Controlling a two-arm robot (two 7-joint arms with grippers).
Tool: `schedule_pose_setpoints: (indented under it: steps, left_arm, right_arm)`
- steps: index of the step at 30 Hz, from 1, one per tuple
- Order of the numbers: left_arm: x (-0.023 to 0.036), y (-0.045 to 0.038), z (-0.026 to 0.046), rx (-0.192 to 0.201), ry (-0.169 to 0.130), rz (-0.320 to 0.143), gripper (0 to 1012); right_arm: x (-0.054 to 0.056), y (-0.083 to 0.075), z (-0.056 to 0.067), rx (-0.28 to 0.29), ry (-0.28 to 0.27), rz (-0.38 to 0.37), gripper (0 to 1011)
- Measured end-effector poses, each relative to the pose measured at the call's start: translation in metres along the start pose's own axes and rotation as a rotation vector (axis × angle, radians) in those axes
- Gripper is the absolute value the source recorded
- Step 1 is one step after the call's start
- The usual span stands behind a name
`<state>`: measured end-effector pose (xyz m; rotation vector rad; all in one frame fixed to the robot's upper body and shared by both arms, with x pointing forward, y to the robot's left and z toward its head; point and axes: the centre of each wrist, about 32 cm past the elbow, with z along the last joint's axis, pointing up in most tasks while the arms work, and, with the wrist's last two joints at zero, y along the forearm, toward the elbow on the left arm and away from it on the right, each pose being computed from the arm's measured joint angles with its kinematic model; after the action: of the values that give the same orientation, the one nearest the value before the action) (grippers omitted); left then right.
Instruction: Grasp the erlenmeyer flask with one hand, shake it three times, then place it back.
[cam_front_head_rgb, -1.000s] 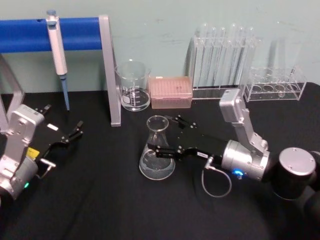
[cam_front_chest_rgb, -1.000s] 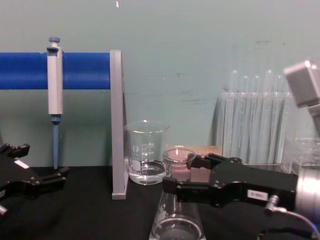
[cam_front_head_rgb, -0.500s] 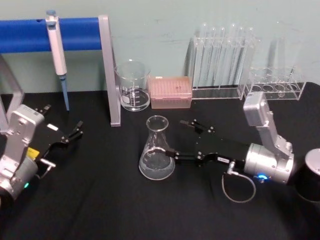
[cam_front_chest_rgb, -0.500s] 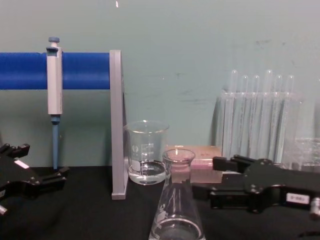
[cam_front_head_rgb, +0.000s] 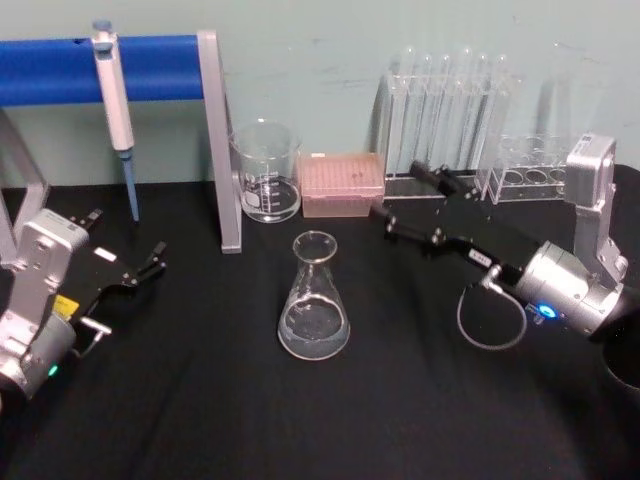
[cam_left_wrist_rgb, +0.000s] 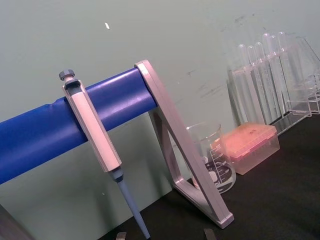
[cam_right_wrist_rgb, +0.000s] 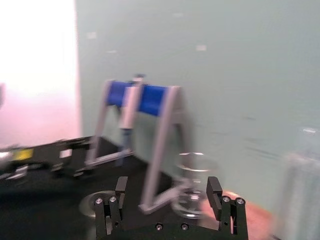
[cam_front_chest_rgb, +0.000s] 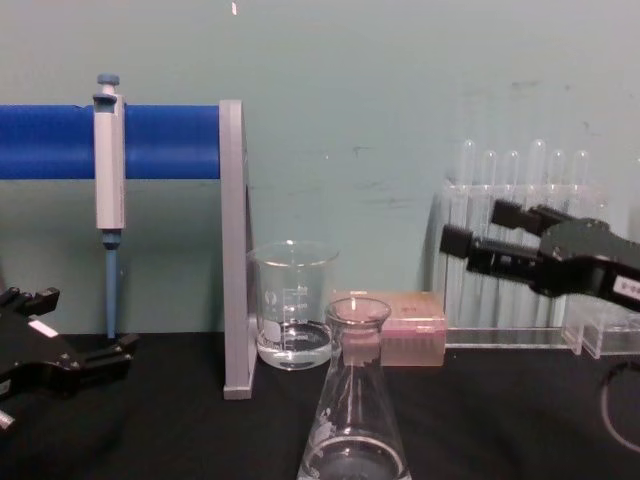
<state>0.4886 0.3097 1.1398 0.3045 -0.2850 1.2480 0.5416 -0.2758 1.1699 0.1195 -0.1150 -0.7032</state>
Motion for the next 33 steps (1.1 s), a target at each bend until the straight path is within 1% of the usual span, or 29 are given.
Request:
schedule_pose_setpoints:
  steps: [3,4,6,7,9,10,11,12,13,14,17,20,21,33]
  left_arm:
    - [0.0,0.0,0.0,0.0,0.0,0.0,1001]
    - [0.0,0.0,0.0,0.0,0.0,0.0,1001]
    - [0.0,0.0,0.0,0.0,0.0,0.0,1001]
    - [0.0,0.0,0.0,0.0,0.0,0.0,1001]
    - [0.0,0.0,0.0,0.0,0.0,0.0,1001]
    - [0.0,0.0,0.0,0.0,0.0,0.0,1001]
    - [0.0,0.0,0.0,0.0,0.0,0.0,1001]
    - [0.0,0.0,0.0,0.0,0.0,0.0,1001]
    - [0.0,0.0,0.0,0.0,0.0,0.0,1001]
    - [0.0,0.0,0.0,0.0,0.0,0.0,1001]
    - [0.0,0.0,0.0,0.0,0.0,0.0,1001]
    - [0.0,0.0,0.0,0.0,0.0,0.0,1001]
    - [0.0,0.0,0.0,0.0,0.0,0.0,1001]
    - [0.0,0.0,0.0,0.0,0.0,0.0,1001]
  right_arm:
    - [-0.004,0.003,-0.004,-0.001,0.004,-0.098,1000]
    - [-0.007,0.006,-0.009,-0.015,0.014,-0.17,1000]
    - [-0.01,0.008,-0.013,-0.033,0.022,-0.232,1000]
    - [-0.012,0.012,-0.018,-0.05,0.032,-0.282,1000]
    - [-0.014,0.014,-0.024,-0.069,0.038,-0.324,1000]
    - [-0.015,0.017,-0.029,-0.086,0.039,-0.355,1000]
    - [-0.015,0.018,-0.031,-0.093,0.04,-0.364,1000]
    - [-0.016,0.02,-0.036,-0.111,0.041,-0.379,1000]
    - [-0.016,0.02,-0.036,-0.111,0.041,-0.379,1000]
    - [-0.017,0.021,-0.041,-0.133,0.042,-0.386,1000]
    - [-0.017,0.023,-0.047,-0.164,0.044,-0.387,1000]
    - [-0.016,0.024,-0.054,-0.217,0.043,-0.383,1000]
    - [-0.016,0.024,-0.055,-0.225,0.043,-0.382,1000]
    - [-0.016,0.025,-0.053,-0.213,0.041,-0.379,1000]
